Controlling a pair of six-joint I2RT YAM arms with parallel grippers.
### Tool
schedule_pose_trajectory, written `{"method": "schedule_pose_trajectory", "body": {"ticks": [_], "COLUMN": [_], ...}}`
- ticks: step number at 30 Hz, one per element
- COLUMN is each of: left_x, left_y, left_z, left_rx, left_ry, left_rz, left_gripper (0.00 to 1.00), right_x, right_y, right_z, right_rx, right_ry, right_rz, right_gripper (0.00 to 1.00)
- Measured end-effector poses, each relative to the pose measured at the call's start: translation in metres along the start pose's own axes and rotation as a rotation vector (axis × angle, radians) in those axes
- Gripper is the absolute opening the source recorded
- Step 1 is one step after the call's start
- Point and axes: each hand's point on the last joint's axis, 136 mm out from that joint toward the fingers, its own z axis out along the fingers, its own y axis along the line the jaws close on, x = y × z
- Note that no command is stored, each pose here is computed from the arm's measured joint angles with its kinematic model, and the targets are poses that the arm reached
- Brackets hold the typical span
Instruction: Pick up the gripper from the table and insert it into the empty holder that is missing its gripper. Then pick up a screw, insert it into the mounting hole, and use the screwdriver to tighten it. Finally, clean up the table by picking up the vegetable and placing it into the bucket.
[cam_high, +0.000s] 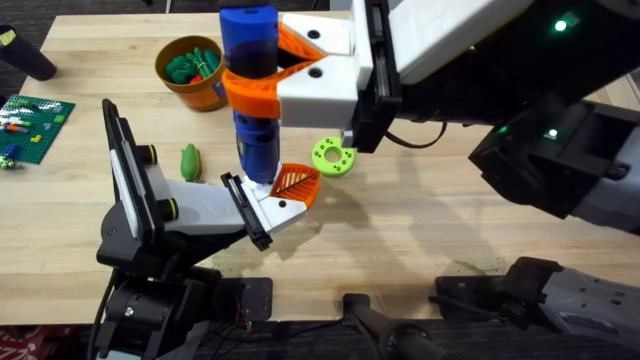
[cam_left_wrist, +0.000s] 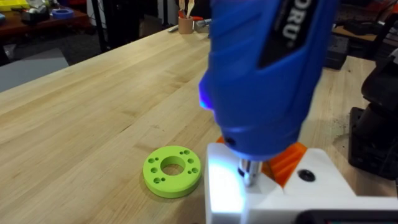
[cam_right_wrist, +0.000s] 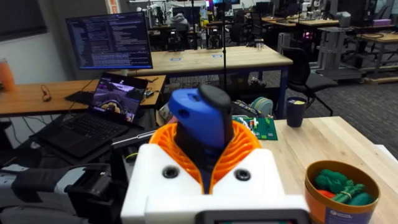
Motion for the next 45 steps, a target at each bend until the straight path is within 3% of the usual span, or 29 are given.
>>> {"method": "schedule_pose_trajectory", "body": {"ticks": [13, 23, 30, 45], "left_x": [-0.001, -0.001, -0.001, -0.001], "left_y": [0.0, 0.0, 0.0, 0.0], "left_z": [0.0, 0.0, 0.0, 0.0], "left_rx": [0.002, 0.002, 0.002, 0.002], "left_ry": [-0.002, -0.002, -0.002, -0.002], "left_rz": [0.002, 0.002, 0.002, 0.002], "left_gripper": [0.016, 0.016, 0.016, 0.016], "right_x": [-0.003, -0.01, -0.026, -0.019], "right_y": [0.0, 0.0, 0.007, 0.013], "right_z": [0.0, 0.005, 0.007, 0.006], "right_rx": [0.001, -0.01, -0.048, -0.087], "right_ry": [-0.013, 0.057, 0.035, 0.062], "right_rz": [-0.008, 0.055, 0.011, -0.046], "right_gripper": [0.044, 0.044, 0.044, 0.044]}}
